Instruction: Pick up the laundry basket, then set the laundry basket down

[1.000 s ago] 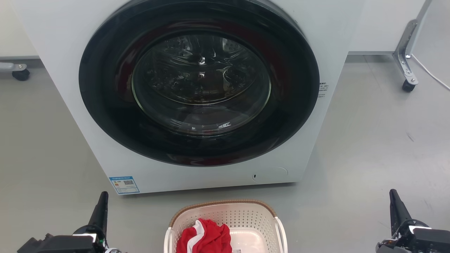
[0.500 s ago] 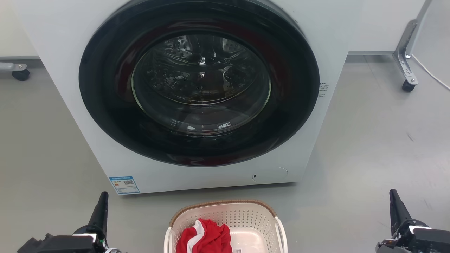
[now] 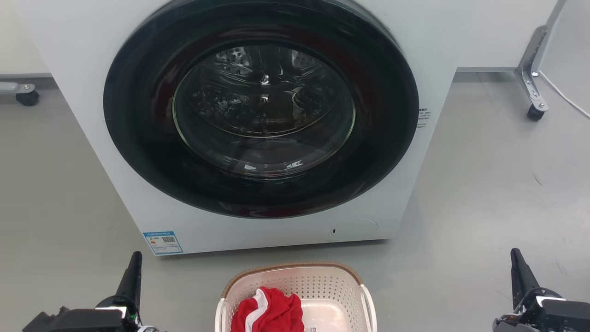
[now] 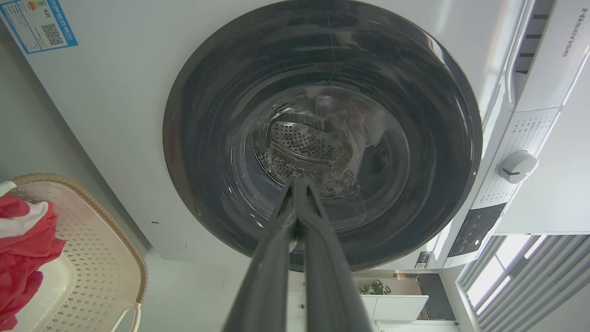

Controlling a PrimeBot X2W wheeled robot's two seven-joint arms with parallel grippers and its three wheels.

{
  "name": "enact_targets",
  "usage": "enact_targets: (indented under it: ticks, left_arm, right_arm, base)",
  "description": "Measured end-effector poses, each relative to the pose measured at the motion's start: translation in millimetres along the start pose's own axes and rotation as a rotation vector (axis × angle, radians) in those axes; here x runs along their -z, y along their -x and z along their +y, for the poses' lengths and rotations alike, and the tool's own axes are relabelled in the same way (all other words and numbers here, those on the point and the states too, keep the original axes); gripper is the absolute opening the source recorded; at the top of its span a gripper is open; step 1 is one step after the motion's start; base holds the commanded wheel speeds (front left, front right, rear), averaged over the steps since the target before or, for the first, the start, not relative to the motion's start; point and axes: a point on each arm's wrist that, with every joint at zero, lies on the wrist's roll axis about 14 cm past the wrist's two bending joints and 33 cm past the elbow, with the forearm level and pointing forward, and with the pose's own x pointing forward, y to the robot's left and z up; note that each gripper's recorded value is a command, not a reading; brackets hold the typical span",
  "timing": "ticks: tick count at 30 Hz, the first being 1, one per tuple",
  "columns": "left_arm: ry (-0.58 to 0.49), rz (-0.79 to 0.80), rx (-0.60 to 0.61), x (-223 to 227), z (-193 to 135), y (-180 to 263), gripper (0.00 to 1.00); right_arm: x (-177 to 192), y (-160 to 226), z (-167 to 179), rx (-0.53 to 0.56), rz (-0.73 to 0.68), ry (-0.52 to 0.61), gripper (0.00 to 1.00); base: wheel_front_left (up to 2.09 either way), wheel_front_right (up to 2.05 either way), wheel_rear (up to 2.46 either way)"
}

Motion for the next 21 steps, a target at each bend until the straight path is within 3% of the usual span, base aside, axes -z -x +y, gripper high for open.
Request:
enact_targets:
  ticks: [21]
  left_arm:
    - [0.000,0.000,0.000,0.0,0.2,0.0,0.00]
  right_arm:
    - [0.0,0.0,0.1,-0.001,0.000,0.000,0.00]
  base:
    - [0.00,0.00,0.00]
